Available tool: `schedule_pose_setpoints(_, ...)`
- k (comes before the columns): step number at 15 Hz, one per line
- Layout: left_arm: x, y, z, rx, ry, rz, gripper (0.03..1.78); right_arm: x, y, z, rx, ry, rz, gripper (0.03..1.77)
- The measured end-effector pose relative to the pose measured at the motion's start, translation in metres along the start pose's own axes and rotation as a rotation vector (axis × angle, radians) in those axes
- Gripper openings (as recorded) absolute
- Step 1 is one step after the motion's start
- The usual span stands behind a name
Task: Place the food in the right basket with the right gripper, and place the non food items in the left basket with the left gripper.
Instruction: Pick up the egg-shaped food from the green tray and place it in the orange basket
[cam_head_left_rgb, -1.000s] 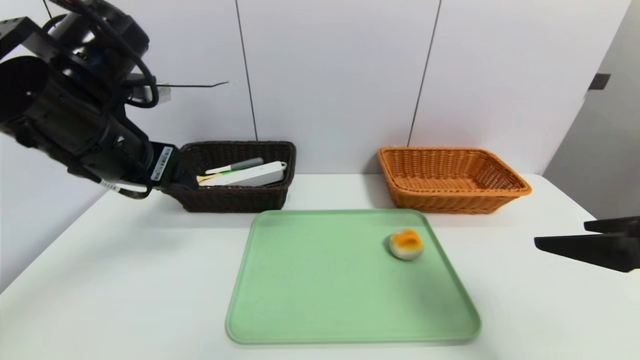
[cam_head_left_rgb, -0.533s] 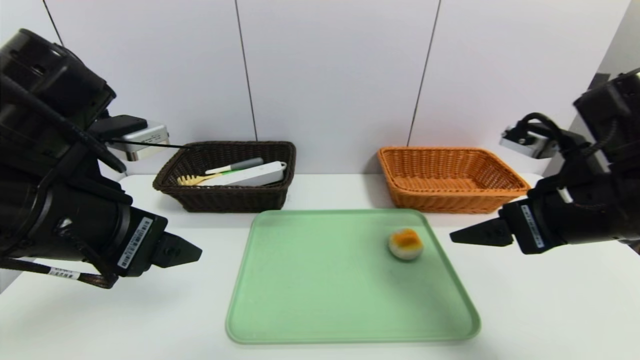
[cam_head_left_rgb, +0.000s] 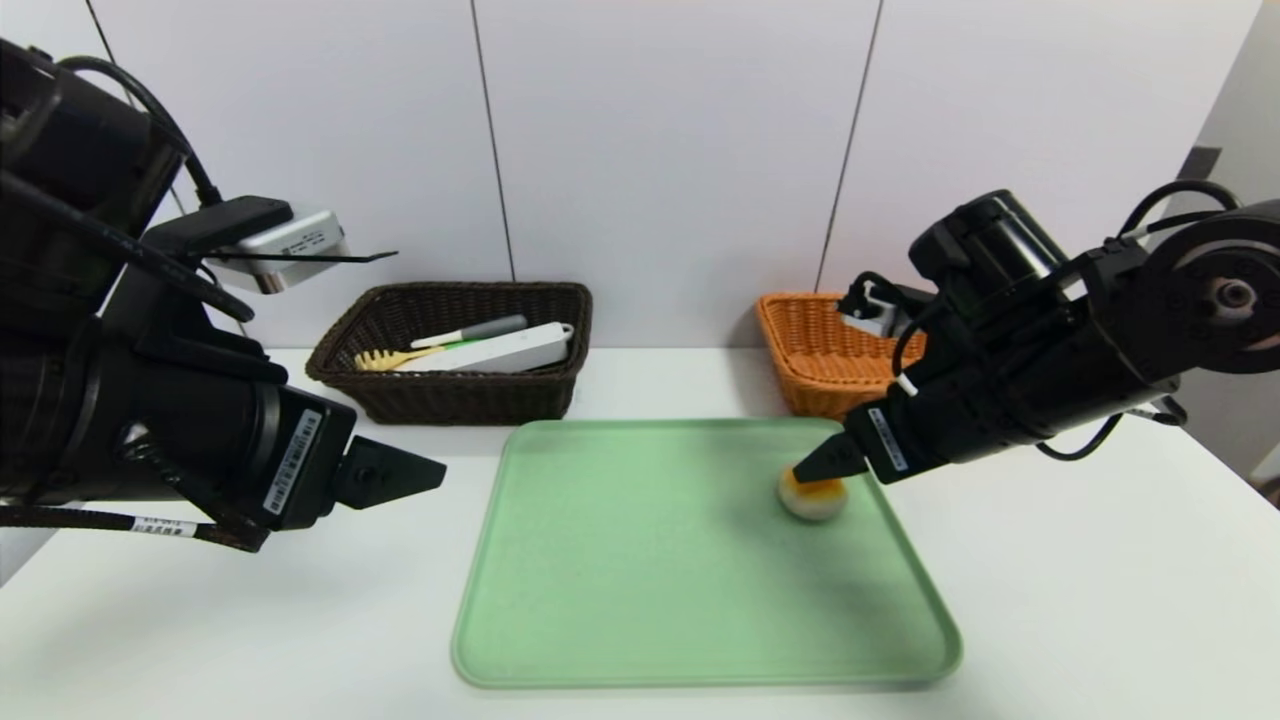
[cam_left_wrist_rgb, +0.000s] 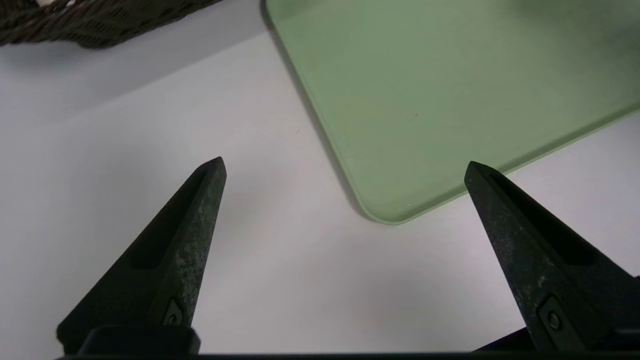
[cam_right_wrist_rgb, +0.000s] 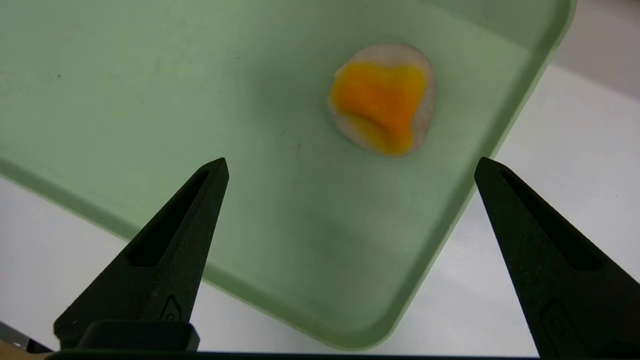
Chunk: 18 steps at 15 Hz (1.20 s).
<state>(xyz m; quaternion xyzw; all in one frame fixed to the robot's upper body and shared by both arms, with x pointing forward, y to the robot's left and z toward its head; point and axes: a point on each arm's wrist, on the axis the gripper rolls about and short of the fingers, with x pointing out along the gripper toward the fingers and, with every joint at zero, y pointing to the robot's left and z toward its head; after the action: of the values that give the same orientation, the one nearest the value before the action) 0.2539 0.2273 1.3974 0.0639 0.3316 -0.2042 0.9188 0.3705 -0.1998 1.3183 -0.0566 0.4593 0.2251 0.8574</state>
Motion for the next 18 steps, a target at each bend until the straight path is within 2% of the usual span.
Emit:
schedule_pose_setpoints(3,-0.008,-0.001,0.003,0.071,-0.045,-0.095,1.69,0.018,-0.002,0.006,0.021,0.026,-0.049,1.7)
schedule_pose_setpoints(5,-0.016,0.0,0.004,0.094,-0.074,-0.098,1.69,0.027,-0.004,0.009,0.047,0.041,-0.06,1.7)
schedule_pose_setpoints(9,-0.036,0.002,0.008,0.122,-0.139,-0.1,1.69,0.04,-0.005,0.008,0.053,0.072,-0.061,1.7)
schedule_pose_setpoints(10,-0.037,0.002,0.008,0.121,-0.144,-0.1,1.69,0.042,-0.005,0.008,0.052,0.077,-0.061,1.62)
schedule_pose_setpoints(13,-0.039,0.002,0.008,0.121,-0.15,-0.1,1.69,0.046,-0.005,0.007,0.056,0.089,-0.061,1.14)
schedule_pose_setpoints(16,-0.04,0.003,0.007,0.121,-0.149,-0.098,1.69,0.05,-0.005,0.005,0.057,0.105,-0.06,0.81)
schedule_pose_setpoints(17,-0.04,0.003,0.007,0.121,-0.149,-0.098,1.69,0.05,-0.005,0.004,0.057,0.109,-0.06,0.63)
schedule_pose_setpoints(18,-0.04,0.003,0.007,0.121,-0.149,-0.099,1.69,0.051,-0.005,0.004,0.06,0.11,-0.06,0.07)
